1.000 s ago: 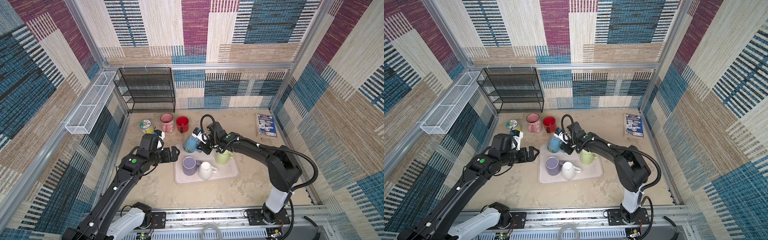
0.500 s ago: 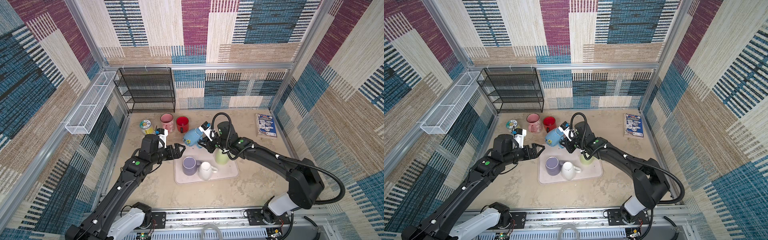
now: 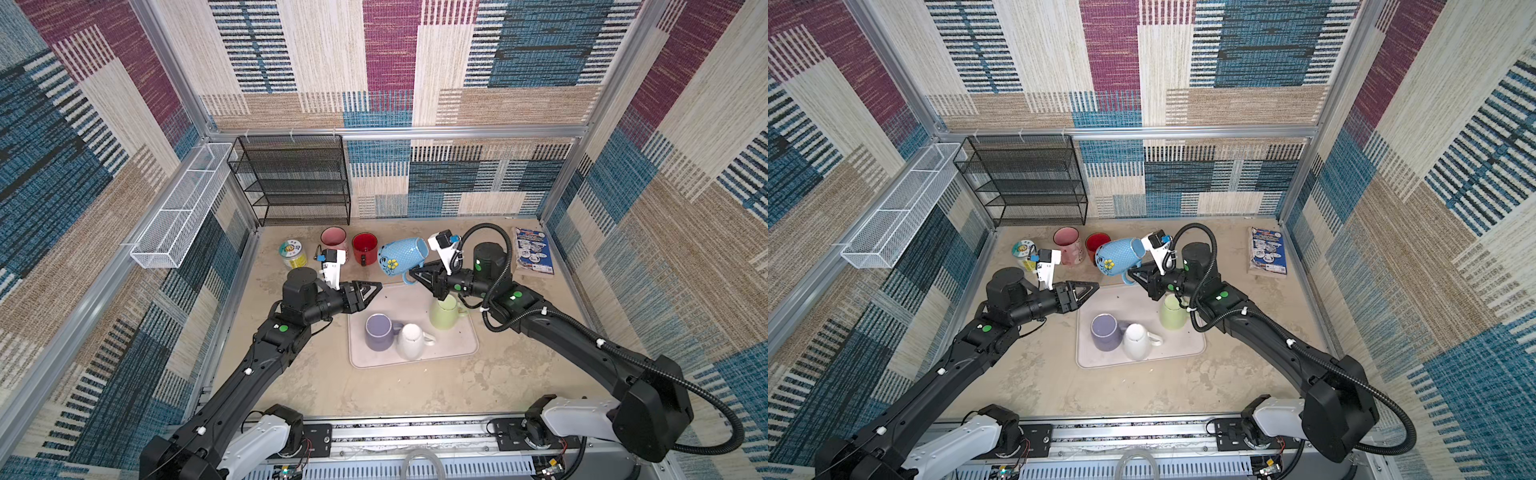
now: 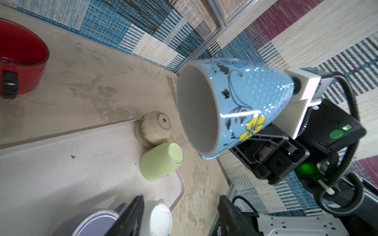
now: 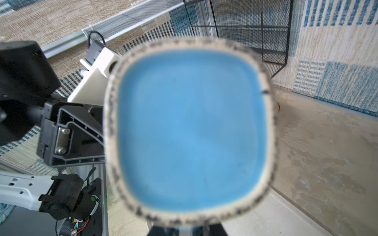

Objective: Turn the mug right side up
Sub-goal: 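Hold the blue mug sideways with the right gripper while the left gripper approaches its rim, then insert the left gripper into the blue mug opening and grasp its rim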

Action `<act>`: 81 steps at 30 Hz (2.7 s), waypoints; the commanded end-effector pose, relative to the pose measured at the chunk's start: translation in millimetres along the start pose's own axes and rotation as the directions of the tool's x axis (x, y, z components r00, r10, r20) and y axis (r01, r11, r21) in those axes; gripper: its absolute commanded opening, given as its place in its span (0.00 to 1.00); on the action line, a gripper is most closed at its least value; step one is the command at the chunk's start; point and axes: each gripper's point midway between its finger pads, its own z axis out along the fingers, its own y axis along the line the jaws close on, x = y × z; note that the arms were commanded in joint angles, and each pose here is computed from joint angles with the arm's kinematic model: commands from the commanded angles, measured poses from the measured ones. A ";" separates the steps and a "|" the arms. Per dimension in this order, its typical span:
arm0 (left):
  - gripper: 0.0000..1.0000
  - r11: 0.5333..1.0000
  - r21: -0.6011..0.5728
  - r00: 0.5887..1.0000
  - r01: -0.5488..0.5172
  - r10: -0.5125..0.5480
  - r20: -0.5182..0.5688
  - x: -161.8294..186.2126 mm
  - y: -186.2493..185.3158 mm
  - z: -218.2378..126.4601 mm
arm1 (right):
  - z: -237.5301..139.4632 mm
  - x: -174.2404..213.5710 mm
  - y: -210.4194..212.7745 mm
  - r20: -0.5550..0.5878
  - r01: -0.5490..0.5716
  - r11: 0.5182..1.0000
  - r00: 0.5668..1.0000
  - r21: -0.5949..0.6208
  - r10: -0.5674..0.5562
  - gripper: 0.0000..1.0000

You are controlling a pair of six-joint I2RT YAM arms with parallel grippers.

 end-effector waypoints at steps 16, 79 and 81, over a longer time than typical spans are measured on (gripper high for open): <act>0.71 0.925 0.346 0.986 -0.155 0.125 0.108 -31.9 -78.2 4.1 | -36.7 -60.6 58.2 0.149 -0.013 0.950 0.987 -0.313 0.062 0.00; 0.27 0.858 0.481 0.982 -0.180 0.130 0.136 -52.5 -98.3 45.8 | -3.8 -14.6 49.5 -0.076 -0.201 0.840 0.979 -0.505 0.189 0.00; 0.18 0.858 0.481 0.982 -0.180 0.129 0.138 -52.9 -98.5 45.7 | -3.2 -13.1 49.0 -0.081 -0.207 0.837 0.978 -0.506 0.193 0.00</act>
